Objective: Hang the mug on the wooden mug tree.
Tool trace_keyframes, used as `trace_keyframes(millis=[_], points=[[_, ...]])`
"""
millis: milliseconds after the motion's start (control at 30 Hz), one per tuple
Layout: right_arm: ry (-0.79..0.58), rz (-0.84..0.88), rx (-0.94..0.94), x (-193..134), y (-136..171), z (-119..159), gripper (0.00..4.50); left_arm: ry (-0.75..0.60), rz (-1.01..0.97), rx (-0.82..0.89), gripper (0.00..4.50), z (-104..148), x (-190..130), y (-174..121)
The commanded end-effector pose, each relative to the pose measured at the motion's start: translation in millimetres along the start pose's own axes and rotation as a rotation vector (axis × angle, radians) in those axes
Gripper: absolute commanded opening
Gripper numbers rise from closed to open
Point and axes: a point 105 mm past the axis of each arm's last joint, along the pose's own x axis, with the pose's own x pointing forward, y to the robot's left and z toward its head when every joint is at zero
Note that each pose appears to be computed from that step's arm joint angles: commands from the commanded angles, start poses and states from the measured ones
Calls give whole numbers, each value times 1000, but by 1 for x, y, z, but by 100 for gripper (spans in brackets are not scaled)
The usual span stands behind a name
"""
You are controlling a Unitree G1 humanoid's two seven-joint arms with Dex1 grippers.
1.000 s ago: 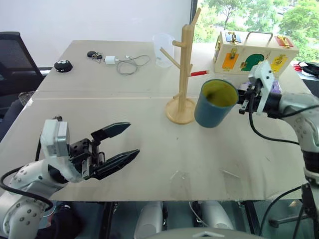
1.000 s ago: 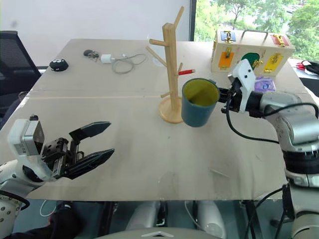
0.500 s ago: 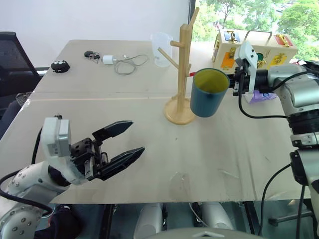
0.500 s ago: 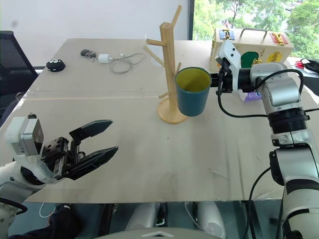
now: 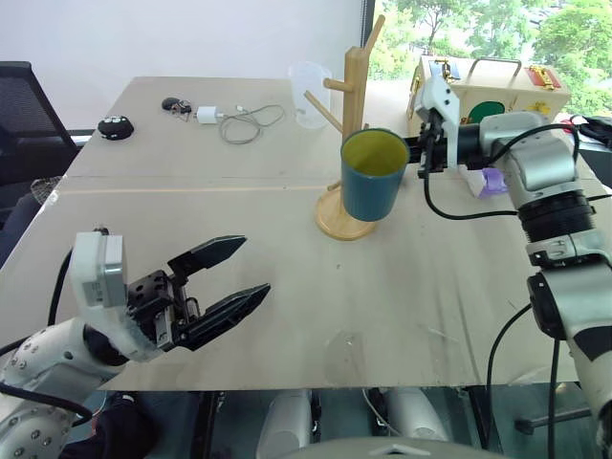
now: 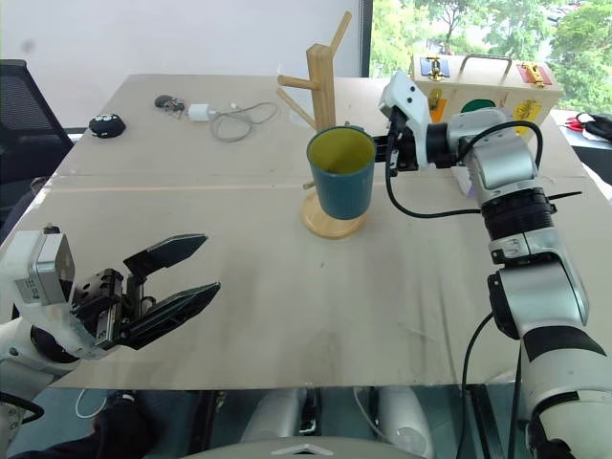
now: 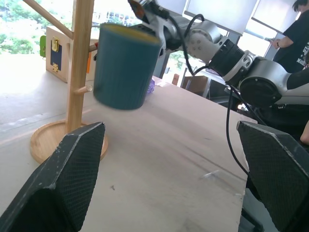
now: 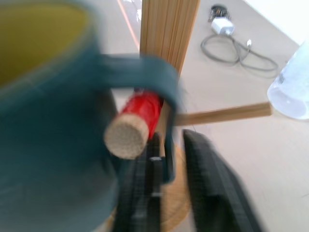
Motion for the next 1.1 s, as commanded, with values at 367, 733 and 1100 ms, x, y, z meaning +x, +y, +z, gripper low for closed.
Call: trace_keyframes(millis=[367,733,1100], points=[[-71,-124,-59,-81,36,8,232,-5,56,50,450,-3,-6,11],[107,-434,131,-155,110,-82,232,223,258,32,450,-51,-13,52],[145,-547,186,-166,154,-100,232,294,202,18,450,-68,-7,76]])
